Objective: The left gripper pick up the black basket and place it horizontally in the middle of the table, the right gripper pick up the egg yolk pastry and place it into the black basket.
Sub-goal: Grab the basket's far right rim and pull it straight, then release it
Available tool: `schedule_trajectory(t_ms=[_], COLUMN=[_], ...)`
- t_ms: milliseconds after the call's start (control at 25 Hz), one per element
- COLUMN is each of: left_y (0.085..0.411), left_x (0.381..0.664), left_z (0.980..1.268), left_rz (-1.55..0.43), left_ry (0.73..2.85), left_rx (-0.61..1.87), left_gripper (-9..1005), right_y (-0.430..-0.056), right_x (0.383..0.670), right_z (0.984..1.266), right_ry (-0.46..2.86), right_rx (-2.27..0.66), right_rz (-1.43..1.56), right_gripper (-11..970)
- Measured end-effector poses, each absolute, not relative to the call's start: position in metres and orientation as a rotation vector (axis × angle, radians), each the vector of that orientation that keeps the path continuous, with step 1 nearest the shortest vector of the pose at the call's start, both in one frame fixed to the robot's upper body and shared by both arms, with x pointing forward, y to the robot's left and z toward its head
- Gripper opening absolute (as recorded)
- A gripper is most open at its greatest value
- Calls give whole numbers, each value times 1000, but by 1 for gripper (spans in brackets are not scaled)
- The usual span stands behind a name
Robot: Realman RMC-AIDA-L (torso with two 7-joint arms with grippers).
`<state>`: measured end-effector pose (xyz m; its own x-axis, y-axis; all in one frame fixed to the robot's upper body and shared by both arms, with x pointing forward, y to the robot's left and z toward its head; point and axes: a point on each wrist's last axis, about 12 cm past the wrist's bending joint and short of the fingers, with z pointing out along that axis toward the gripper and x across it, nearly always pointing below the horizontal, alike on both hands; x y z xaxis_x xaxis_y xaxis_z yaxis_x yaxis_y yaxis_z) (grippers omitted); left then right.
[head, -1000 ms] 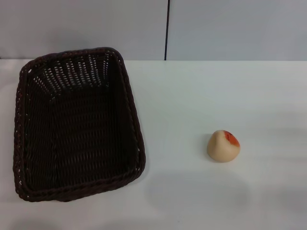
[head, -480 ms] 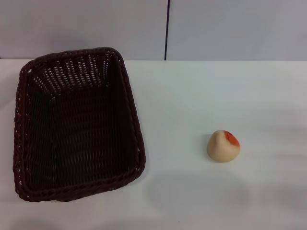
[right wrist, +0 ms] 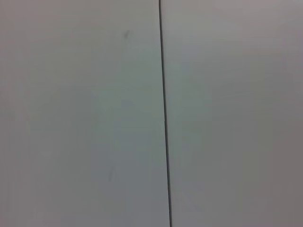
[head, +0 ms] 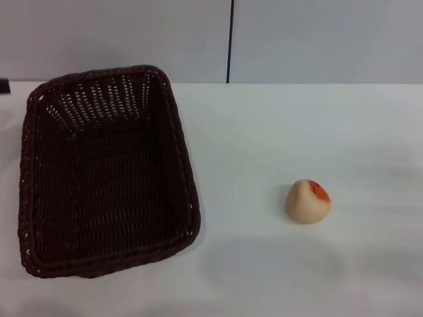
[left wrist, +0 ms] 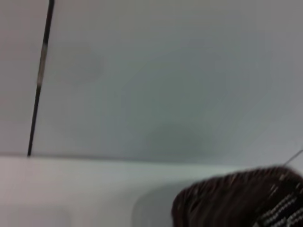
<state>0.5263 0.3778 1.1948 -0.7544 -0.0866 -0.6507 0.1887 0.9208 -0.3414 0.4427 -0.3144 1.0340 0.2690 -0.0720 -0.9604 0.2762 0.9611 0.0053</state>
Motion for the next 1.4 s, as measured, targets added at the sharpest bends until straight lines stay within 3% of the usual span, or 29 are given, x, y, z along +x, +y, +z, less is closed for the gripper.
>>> schedule_trajectory(t_ms=[240, 880, 1400], left_y=[371, 363, 356], left_x=[531, 531, 538], left_z=[1184, 1157, 1150], left_rz=[-455, -533, -515], left_ry=[2464, 2544, 2609], left_rx=[94, 79, 114], left_gripper=[440, 422, 407], right_y=[-315, -315, -314], right_x=[445, 452, 459], right_z=[1033, 1034, 1036], right_ry=[1284, 1293, 1293], right_rx=[177, 179, 186], right_rz=[-235, -226, -223], right_gripper=[563, 563, 563])
